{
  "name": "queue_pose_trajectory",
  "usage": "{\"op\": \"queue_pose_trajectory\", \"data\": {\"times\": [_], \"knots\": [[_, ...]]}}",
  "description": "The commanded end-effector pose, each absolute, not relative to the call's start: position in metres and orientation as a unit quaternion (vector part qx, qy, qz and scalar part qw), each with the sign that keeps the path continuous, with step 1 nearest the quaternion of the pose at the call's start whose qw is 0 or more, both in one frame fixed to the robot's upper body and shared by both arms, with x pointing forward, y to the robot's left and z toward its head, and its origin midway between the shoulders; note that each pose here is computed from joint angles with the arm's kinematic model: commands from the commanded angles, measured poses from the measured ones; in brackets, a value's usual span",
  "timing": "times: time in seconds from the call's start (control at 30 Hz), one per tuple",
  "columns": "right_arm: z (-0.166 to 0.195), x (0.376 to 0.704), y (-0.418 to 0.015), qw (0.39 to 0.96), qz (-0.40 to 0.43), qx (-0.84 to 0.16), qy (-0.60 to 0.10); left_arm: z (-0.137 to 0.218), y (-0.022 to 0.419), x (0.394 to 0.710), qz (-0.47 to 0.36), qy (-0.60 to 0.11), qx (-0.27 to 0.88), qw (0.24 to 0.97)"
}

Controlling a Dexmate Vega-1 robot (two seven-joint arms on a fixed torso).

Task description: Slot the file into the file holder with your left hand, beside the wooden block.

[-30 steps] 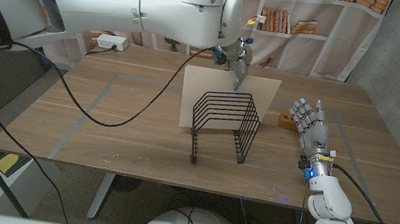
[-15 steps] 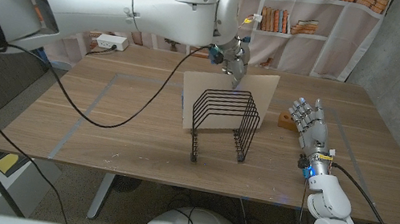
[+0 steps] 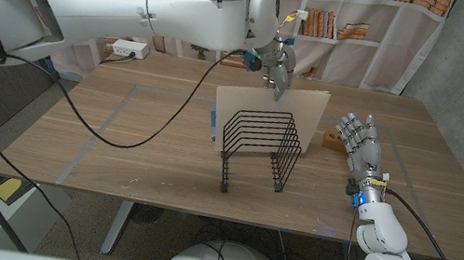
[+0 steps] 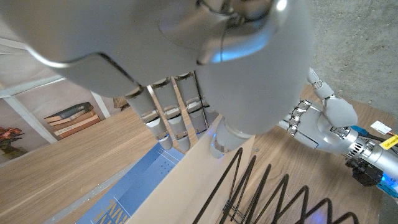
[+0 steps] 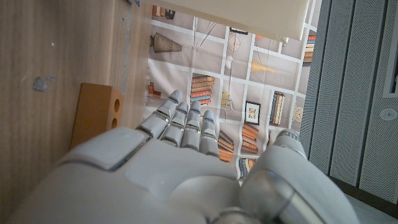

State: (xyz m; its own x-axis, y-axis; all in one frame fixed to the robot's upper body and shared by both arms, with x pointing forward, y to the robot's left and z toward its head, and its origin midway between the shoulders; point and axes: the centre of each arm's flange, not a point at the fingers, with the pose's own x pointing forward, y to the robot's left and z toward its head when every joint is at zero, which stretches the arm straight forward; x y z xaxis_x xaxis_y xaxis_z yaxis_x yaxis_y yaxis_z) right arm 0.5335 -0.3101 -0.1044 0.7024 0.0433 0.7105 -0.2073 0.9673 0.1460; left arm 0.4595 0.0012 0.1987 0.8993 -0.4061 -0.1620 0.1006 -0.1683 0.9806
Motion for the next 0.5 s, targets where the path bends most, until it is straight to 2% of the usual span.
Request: {"op": "queue_pose_trajectory", "data": {"times": [0.03,0.5], "knots": [[-0.104,0.533,-0.311,0.916,0.067,0.107,-0.380,0.202,0.003,0.454,-0.199,-0.112,0.736,0.637],[-0.100,0.533,-0.309,0.917,0.064,0.103,-0.381,0.206,0.017,0.453,-0.191,-0.112,0.732,0.645]]}}
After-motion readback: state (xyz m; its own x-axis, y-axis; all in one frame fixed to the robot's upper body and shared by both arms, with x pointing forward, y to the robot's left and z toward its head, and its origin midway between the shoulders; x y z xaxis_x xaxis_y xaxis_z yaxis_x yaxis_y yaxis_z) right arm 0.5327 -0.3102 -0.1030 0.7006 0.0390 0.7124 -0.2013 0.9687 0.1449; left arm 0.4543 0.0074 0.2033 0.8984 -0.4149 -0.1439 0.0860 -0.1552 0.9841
